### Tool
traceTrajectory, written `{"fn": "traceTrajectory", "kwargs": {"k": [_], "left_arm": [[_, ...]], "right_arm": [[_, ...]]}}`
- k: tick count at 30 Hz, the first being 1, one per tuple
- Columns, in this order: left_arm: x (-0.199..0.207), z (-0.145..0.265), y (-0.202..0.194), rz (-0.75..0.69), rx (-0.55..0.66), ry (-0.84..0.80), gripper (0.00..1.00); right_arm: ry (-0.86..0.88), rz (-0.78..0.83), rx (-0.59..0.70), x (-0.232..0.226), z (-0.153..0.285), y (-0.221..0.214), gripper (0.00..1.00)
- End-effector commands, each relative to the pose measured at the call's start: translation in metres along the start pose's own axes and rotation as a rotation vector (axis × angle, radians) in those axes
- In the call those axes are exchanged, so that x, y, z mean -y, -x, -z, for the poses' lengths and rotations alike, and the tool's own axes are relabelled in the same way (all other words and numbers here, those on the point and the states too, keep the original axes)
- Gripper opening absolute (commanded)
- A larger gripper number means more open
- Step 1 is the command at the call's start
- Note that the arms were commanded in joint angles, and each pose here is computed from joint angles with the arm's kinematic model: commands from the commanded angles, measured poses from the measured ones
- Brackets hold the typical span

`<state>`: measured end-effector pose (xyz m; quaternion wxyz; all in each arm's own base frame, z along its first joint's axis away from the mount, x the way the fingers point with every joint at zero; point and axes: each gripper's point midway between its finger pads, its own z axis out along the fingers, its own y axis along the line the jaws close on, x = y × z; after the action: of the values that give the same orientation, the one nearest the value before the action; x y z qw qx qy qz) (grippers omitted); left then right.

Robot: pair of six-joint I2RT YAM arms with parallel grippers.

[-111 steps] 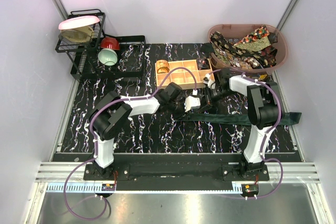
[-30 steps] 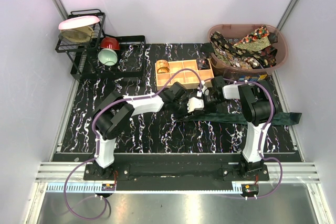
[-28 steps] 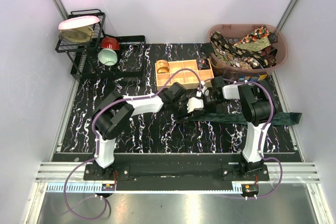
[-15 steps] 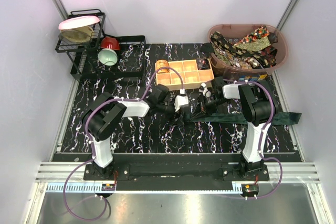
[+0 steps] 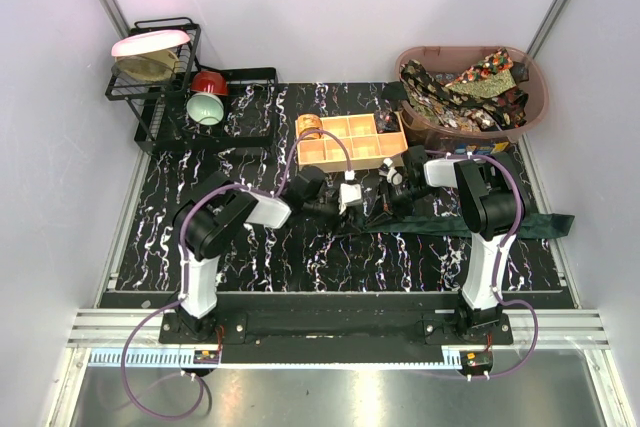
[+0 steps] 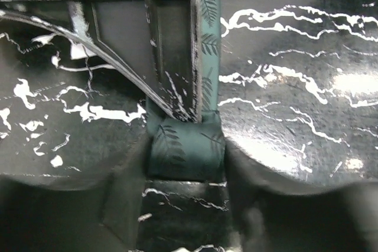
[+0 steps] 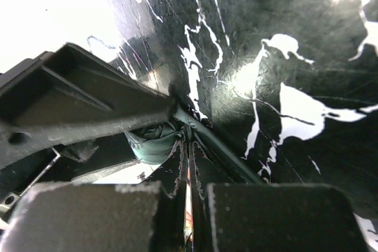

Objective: Roll the ties
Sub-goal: Roll the tie at the center of the board.

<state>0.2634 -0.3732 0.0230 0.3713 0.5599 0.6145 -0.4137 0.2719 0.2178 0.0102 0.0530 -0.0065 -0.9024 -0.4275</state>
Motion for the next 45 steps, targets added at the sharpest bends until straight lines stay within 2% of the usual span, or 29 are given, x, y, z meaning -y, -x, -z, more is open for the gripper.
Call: {"fn": "traceTrajectory", "kwargs": {"k": [1,3,5,6,9,10,13,15,19,25,27,28,29,31,34,36,37,40,45], "left_arm": [[-0.002,-0.007,0.007,-0.039,-0.018,-0.025,0.39],[-0.004,-0.002,-0.001,-0.045,-0.09,-0.001,0.31],[-0.002,0.0,-0.009,-0.058,-0.16,0.012,0.29],[-0.001,0.004,-0.012,-0.055,-0.202,0.022,0.28],[0.003,0.01,-0.02,-0.062,-0.317,0.047,0.28],[0.007,0.009,-0.024,-0.063,-0.349,0.047,0.29],[0.009,0.012,-0.032,-0.044,-0.439,0.066,0.31],[0.01,0.015,-0.045,-0.014,-0.503,0.072,0.31],[0.005,0.015,-0.051,0.005,-0.553,0.086,0.33],[0.002,0.013,-0.049,0.027,-0.59,0.101,0.34],[0.001,0.012,-0.049,0.037,-0.595,0.101,0.34],[0.001,0.011,-0.049,0.038,-0.595,0.1,0.34],[0.002,0.01,-0.049,0.041,-0.593,0.098,0.35],[0.003,0.01,-0.048,0.045,-0.586,0.093,0.37],[0.006,0.01,-0.044,0.056,-0.546,0.081,0.49],[0.006,0.011,-0.036,0.054,-0.483,0.07,0.54],[0.006,0.006,-0.026,0.037,-0.416,0.05,0.6],[0.007,0.007,-0.004,-0.029,-0.295,0.03,0.66],[-0.003,0.009,0.018,-0.046,-0.127,0.022,0.72]], "right_arm": [[-0.102,0.024,0.012,0.025,-0.002,0.005,0.0],[-0.067,0.036,0.005,0.014,0.001,0.006,0.01],[-0.038,0.051,0.008,0.005,0.008,0.009,0.09],[-0.016,0.056,0.029,-0.001,0.017,0.013,0.2],[0.053,0.078,0.052,-0.018,0.036,0.014,0.4],[0.061,0.088,0.052,-0.021,0.039,0.012,0.43],[0.107,0.127,0.057,-0.034,0.045,0.005,0.52],[0.136,0.133,0.062,-0.038,0.045,0.003,0.53],[0.161,0.121,0.042,-0.04,0.035,0.0,0.54],[0.128,0.103,0.001,-0.03,0.016,-0.005,0.47],[0.116,0.105,0.002,-0.027,0.013,-0.005,0.39],[0.112,0.108,0.004,-0.026,0.012,-0.004,0.33],[0.092,0.105,0.006,-0.021,0.01,-0.003,0.13],[0.076,0.103,0.005,-0.016,0.008,-0.002,0.0],[0.014,0.084,0.003,-0.002,0.005,-0.003,0.0],[-0.029,0.068,0.006,0.008,0.005,-0.003,0.0],[-0.039,0.066,0.007,0.01,0.006,-0.003,0.0],[-0.077,0.048,0.013,0.021,0.008,-0.004,0.0],[-0.133,0.027,0.007,0.035,0.01,-0.005,0.0]]}}
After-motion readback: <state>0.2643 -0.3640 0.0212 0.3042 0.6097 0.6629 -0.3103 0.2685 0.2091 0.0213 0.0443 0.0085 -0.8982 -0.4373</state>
